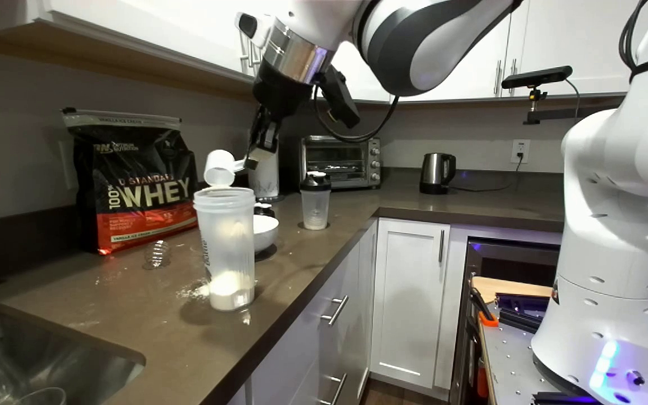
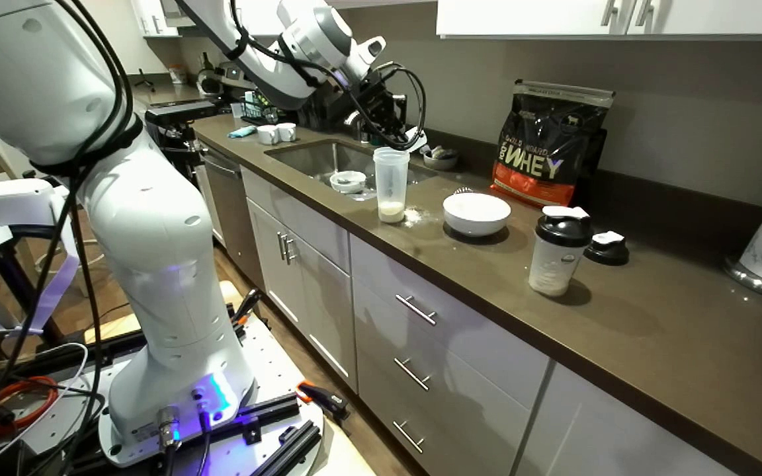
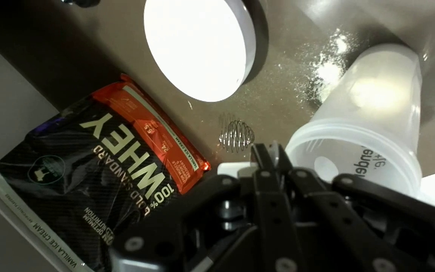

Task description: Take a scoop of whey from the bowl and put it in the shaker bottle

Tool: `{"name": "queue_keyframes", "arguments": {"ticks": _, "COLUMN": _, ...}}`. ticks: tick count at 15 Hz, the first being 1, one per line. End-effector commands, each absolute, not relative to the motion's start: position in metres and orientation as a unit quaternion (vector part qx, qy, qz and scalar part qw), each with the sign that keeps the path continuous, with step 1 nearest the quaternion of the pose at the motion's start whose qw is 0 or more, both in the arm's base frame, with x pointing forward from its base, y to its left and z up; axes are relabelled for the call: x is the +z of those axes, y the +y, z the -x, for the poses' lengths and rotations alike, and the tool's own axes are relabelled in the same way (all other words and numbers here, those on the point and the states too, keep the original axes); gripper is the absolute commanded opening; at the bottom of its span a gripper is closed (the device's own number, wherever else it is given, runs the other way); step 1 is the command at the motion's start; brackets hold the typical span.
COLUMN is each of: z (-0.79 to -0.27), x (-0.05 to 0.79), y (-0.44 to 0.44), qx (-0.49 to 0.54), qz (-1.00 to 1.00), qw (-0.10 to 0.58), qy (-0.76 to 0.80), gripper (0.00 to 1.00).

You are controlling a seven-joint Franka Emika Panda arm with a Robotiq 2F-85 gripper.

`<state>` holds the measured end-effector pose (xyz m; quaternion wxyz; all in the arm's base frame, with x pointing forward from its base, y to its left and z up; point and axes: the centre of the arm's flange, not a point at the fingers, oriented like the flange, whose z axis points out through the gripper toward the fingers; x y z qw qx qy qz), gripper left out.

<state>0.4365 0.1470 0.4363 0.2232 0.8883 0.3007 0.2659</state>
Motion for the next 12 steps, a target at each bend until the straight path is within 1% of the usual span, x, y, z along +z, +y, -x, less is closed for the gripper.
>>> {"name": "queue_keyframes", "arguments": {"ticks": 1, "z": -0.446, "x": 0.441, "y": 0.137, "qx": 0.249, "qz": -0.904, "qw": 0.203, "qy": 0.283, "gripper": 0.01}}
{"name": "queue_keyframes", "arguments": {"ticks": 6, "z": -0.456, "x": 0.439, "y": 0.119, "qx": 0.247, "qz": -0.915, "qw": 0.203, "qy": 0.246, "gripper": 0.01}}
{"name": "queue_keyframes", "arguments": {"ticks": 12, "z": -0.491, "x": 0.428, "y": 0.098, "qx": 0.218, "qz": -0.924, "qw": 0.238, "qy": 0.206, "gripper": 0.01}}
